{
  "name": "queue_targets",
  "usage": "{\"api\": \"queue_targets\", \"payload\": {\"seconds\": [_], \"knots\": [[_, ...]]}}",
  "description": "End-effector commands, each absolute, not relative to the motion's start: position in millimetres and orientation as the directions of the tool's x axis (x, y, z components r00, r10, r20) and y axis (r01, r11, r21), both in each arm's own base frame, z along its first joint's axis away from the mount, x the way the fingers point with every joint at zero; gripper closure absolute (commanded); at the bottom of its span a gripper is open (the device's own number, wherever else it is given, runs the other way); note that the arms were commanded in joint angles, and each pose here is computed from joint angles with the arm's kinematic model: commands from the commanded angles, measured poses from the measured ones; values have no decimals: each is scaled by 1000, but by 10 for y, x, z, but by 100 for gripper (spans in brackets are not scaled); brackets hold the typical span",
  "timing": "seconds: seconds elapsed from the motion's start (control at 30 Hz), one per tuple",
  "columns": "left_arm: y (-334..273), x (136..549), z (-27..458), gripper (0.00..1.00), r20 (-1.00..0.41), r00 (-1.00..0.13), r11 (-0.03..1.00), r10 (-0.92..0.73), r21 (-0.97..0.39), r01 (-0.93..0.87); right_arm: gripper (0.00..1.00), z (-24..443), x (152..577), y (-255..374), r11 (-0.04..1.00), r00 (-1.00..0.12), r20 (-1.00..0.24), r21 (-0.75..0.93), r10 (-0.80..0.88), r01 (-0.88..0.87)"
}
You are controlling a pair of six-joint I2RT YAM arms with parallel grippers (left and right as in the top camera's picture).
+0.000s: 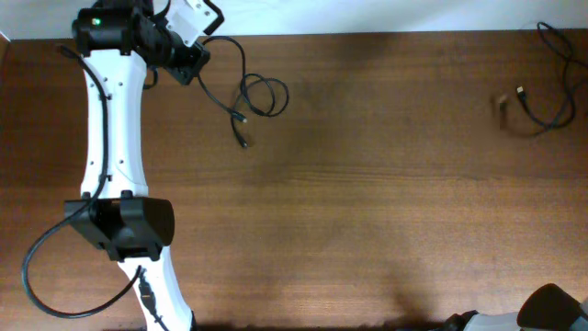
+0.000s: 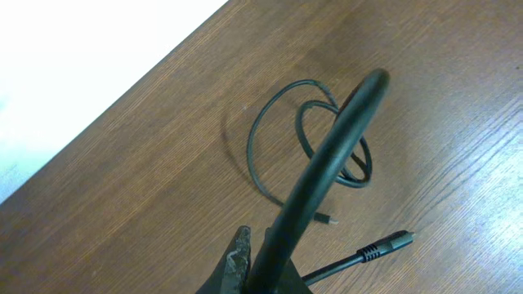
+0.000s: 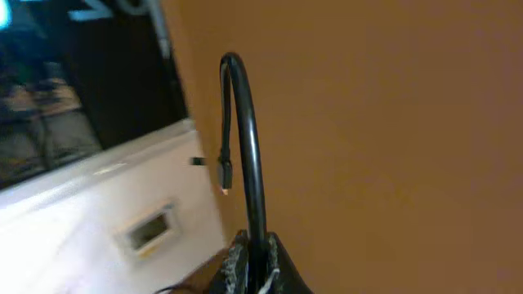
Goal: Untangle cables
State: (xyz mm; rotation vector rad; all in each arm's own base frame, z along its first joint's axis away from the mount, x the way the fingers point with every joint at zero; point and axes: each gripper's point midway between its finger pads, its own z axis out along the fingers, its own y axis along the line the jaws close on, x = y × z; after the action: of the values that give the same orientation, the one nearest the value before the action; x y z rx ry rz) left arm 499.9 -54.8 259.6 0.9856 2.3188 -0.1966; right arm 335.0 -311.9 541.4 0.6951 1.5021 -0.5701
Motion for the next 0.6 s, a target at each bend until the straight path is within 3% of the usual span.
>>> {"api": "queue_targets", "payload": {"seconds": [0.0, 0.13, 0.23, 0.4, 0.57], "knots": [[-624, 4933, 2836, 100, -622, -485, 690, 615, 126, 712, 96, 5288, 3234, -3439, 597, -55, -997, -11, 56, 802], [-621, 4899, 2814, 100, -613, -497, 691, 615, 114, 714, 96, 5025, 3188, -3681, 562, -100, -989, -20, 113, 827], [-611, 4902, 2813, 100, -612, -498, 692, 615, 117, 712, 96, 4958, 3053, -3800, 499, -61, -985, 29, 163, 866], [-627, 4895, 2810, 100, -611, -497, 690, 616, 114, 715, 96, 4847, 3028, -3786, 489, -54, -974, 62, 219, 870], [-626, 4849, 2782, 100, -599, -511, 690, 617, 98, 717, 96, 5460, 2716, -3460, 500, 30, -995, 72, 92, 863]]}}
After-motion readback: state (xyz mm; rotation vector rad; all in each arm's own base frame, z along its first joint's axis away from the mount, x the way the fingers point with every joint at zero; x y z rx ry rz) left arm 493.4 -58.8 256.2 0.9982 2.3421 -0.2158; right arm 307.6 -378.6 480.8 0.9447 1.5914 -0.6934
